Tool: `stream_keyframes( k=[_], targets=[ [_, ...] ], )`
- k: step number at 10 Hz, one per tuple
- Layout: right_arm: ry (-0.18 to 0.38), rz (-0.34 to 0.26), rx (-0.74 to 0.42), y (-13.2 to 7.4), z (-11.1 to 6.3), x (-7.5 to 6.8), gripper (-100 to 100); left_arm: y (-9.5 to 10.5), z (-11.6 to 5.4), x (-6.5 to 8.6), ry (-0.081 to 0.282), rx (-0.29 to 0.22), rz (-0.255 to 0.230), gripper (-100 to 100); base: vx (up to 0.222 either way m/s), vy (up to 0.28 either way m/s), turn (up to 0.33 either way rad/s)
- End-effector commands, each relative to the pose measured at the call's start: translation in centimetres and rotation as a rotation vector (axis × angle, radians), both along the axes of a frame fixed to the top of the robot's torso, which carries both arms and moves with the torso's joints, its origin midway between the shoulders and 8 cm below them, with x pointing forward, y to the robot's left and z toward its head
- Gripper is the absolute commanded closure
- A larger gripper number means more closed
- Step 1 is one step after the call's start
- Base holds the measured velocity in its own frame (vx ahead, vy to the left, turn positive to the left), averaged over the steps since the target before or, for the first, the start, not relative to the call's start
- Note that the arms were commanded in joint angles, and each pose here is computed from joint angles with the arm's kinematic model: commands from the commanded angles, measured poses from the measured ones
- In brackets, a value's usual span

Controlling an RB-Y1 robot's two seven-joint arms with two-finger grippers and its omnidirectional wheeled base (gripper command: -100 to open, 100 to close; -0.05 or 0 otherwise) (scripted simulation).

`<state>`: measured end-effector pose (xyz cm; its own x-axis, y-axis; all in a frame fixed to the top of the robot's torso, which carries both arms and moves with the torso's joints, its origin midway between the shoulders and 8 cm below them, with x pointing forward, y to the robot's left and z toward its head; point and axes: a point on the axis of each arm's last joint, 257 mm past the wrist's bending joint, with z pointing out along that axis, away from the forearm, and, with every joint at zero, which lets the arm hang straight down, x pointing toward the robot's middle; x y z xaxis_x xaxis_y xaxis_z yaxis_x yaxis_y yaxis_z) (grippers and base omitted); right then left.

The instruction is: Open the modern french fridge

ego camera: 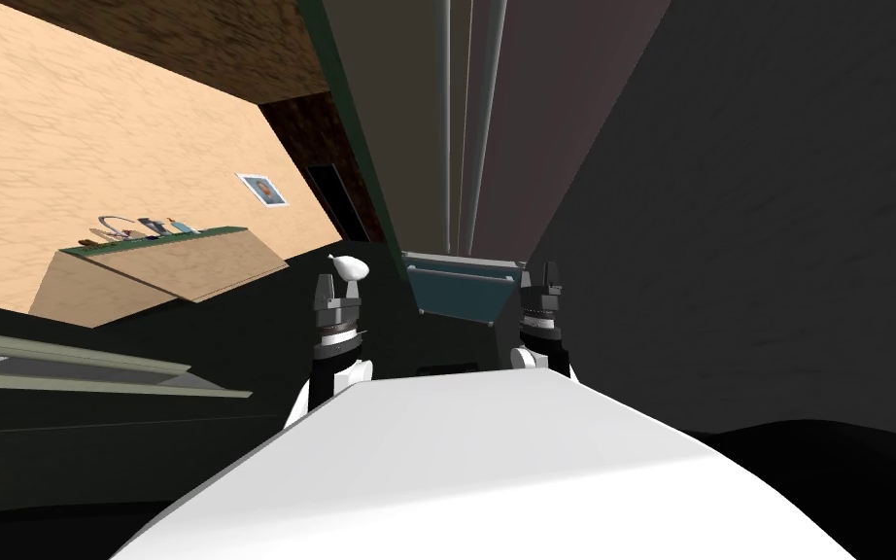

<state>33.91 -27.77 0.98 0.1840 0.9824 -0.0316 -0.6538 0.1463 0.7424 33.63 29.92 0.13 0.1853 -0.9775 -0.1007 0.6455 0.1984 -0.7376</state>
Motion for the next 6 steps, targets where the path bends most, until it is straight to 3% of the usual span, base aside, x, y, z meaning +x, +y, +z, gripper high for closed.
stream_keyframes(
  k=[1, 4, 5, 6],
  targets=[
    [0.0, 0.0, 0.0, 0.0, 0.0, 0.0, 0, 0.0, 0.0, 0.0, 0.0, 0.0, 0.0, 0, 0.0, 0.0, 0.0],
    [0.0, 0.0, 0.0, 0.0, 0.0, 0.0, 0, 0.0, 0.0, 0.0, 0.0, 0.0, 0.0, 0, 0.0, 0.0, 0.0],
    [0.038, 0.013, -0.043, 0.6, -0.9, 0.6, -100, 0.0, 0.0, 0.0, 0.0, 0.0, 0.0, 0, 0.018, 0.012, 0.037],
    [0.075, 0.02, -0.078, 1.1, -1.8, 1.2, -100, 0.0, 0.0, 0.0, 0.0, 0.0, 0.0, 0, 0.027, 0.028, 0.061]
  ],
)
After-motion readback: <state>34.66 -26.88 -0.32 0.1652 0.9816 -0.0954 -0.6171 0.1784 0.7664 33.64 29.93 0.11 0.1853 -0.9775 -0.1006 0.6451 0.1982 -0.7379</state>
